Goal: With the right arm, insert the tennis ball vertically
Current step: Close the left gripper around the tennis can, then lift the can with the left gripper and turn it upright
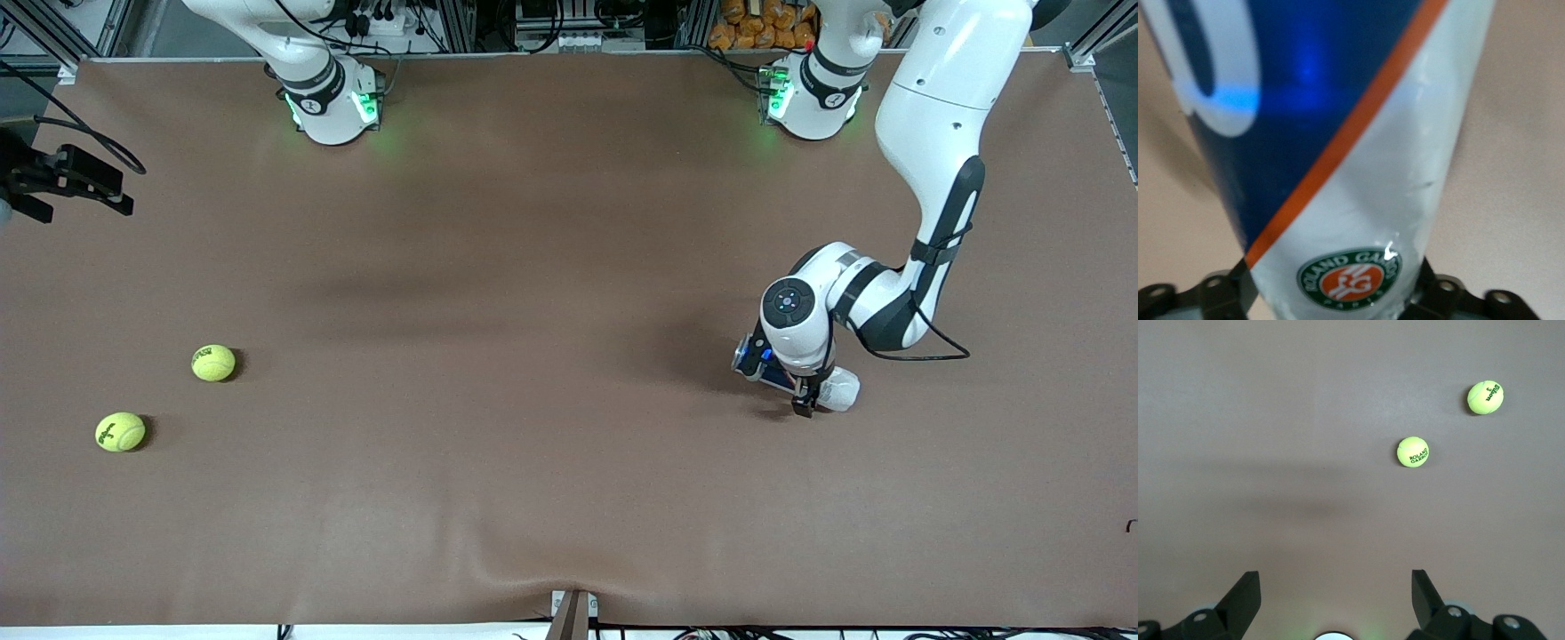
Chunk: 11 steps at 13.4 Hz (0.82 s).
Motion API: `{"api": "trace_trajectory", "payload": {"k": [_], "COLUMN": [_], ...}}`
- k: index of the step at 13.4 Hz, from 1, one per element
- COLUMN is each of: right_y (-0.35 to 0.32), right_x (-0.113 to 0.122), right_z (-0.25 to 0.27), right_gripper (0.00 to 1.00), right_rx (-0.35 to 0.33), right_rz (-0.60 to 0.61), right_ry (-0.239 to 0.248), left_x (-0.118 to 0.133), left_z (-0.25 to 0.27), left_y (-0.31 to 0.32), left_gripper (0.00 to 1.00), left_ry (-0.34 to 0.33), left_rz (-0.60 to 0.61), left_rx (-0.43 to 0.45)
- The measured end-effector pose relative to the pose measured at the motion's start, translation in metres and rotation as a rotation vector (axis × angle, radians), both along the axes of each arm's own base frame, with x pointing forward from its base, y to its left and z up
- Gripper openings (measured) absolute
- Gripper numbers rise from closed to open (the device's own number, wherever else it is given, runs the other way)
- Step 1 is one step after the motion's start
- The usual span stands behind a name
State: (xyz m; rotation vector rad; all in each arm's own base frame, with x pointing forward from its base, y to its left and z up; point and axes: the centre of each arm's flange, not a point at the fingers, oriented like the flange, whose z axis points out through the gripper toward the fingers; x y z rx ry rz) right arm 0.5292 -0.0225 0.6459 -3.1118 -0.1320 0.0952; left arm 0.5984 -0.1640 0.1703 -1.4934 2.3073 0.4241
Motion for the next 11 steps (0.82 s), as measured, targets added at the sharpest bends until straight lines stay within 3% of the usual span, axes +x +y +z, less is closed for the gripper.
{"api": "trace_trajectory", "payload": {"k": [11], "right_y": [0.0000], "right_x": [0.0000], "right_z": [0.0000], "right_gripper": [1.00], "right_rx": [0.000], "right_rz": [0.000], "right_ry": [0.000], "left_x": [0.0003], "left_z": [0.0004], "left_y": [-0.0006], "left_gripper": [0.78], "left_ry": [-0.001], "left_rz": [-0.003], "left_rx": [-0.002]}}
